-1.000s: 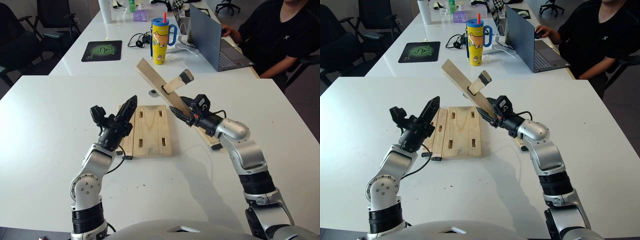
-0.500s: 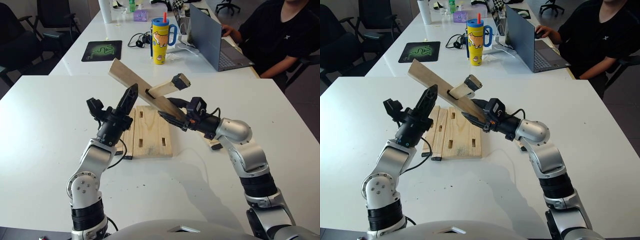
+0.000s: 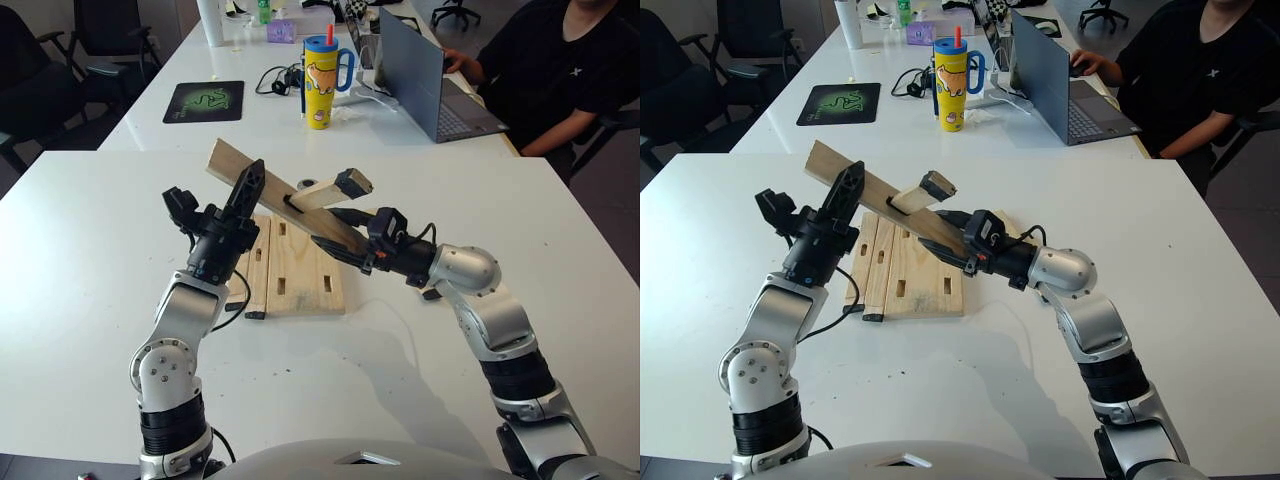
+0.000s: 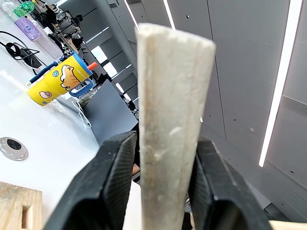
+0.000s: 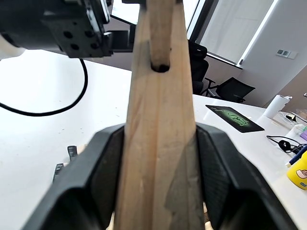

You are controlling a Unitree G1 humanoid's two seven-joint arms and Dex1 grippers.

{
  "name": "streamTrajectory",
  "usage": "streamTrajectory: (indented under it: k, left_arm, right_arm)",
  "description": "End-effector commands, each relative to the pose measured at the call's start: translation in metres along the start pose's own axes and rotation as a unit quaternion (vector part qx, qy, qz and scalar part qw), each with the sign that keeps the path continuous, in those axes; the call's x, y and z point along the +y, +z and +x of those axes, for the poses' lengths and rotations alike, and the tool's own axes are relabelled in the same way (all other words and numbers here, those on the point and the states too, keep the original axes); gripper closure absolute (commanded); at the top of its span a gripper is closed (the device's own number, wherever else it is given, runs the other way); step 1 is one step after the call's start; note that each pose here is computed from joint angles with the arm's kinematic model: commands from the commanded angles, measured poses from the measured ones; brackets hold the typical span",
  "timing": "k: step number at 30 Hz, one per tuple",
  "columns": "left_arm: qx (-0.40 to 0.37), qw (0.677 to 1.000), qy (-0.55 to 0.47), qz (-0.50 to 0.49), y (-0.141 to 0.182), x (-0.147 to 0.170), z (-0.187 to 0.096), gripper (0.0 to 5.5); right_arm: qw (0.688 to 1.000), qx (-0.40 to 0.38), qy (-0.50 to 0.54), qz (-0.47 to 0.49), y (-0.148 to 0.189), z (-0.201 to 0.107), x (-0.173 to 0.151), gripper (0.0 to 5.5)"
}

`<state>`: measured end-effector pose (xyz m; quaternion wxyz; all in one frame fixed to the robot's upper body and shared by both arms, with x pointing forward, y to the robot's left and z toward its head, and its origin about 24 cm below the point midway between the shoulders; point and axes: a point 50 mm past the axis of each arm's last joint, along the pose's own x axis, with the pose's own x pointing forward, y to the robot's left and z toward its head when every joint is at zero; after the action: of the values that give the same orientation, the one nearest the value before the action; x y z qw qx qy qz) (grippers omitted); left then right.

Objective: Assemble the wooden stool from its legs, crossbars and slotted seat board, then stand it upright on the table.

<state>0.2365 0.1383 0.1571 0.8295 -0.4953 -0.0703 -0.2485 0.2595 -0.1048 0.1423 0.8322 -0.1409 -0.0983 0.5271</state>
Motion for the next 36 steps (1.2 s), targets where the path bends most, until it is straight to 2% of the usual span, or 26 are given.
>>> streamTrajectory:
  k: [1,9,10,17,21,28,36]
  left_arm:
    - [0.001,1.0,0.005,0.011,0.002,0.0,0.001,4.44]
    - [-0.009,0.999,0.034,0.03,0.007,0.008,-0.002,4.45]
    - [-0.012,0.999,0.039,0.031,0.008,0.01,-0.002,4.45]
    - [-0.04,0.993,0.094,0.054,0.014,0.027,-0.007,4.45]
    - [-0.066,0.985,0.136,0.079,0.026,0.041,-0.012,4.45]
    - [-0.122,0.966,0.202,0.103,0.052,0.062,-0.026,4.45]
    - [-0.157,0.954,0.228,0.118,0.071,0.07,-0.033,4.45]
  right_arm:
    - [1.0,-0.006,0.004,-0.007,0.003,0.0,-0.001,3.43]
    - [1.0,-0.006,0.015,0.004,0.004,0.002,0.001,3.43]
    - [1.0,-0.005,0.017,0.007,0.004,0.002,0.001,3.06]
    - [0.999,-0.004,0.029,0.03,0.004,0.001,-0.001,1.98]
    - [0.999,0.0,0.014,0.041,0.003,-0.001,-0.009,1.95]
    - [0.995,0.032,0.04,0.088,-0.012,-0.008,-0.003,1.95]
    - [0.98,0.132,0.11,0.099,-0.047,-0.012,0.019,1.95]
